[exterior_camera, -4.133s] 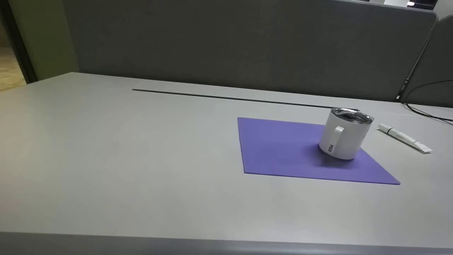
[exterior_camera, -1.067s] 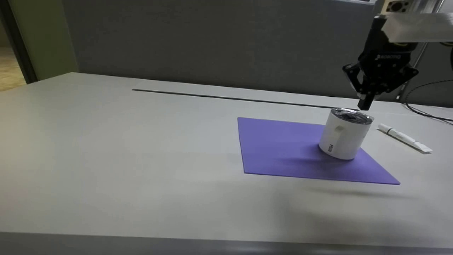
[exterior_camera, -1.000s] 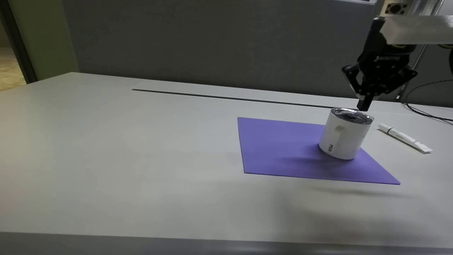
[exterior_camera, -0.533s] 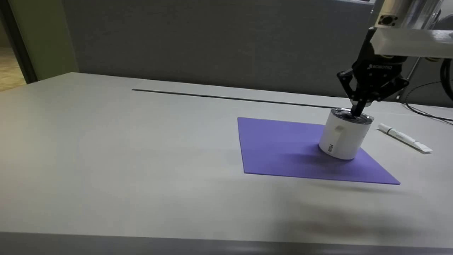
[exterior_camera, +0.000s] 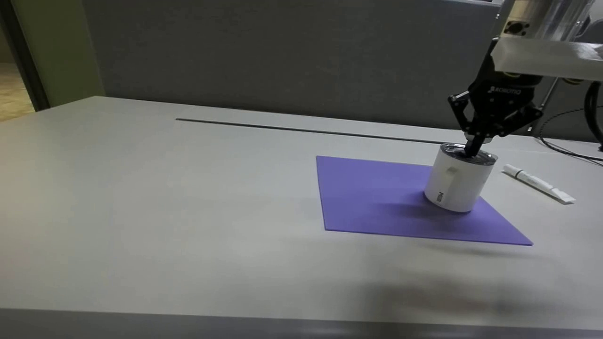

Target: Slide the small lid on top of the white cup.

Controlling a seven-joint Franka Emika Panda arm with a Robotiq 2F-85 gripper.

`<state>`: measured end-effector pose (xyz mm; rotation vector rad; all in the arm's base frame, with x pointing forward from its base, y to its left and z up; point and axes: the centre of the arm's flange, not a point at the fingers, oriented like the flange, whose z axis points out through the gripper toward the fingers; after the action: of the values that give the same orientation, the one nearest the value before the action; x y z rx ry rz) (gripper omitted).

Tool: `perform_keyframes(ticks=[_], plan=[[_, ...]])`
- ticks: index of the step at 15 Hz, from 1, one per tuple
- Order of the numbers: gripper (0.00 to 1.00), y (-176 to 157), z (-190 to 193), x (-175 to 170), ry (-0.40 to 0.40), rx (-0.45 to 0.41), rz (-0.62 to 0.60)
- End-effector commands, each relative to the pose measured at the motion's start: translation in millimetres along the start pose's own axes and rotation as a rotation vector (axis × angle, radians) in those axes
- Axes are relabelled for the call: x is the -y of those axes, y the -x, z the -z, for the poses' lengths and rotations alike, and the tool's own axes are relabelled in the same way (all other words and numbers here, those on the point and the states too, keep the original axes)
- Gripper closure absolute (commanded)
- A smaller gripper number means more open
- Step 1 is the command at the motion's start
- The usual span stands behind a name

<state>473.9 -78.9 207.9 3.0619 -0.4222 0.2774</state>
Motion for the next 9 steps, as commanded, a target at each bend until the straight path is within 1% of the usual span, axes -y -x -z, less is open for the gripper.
perform_keyframes(ticks=[1,6,9], plan=[[1.00,-1.2,-11.8,1.5,-0.031,0.020,-0.020],[1.00,-1.5,-15.9,2.5,-0.057,0.033,-0.044],[1.00,-2.3,-16.8,0.5,-0.054,0.034,-0.050]])
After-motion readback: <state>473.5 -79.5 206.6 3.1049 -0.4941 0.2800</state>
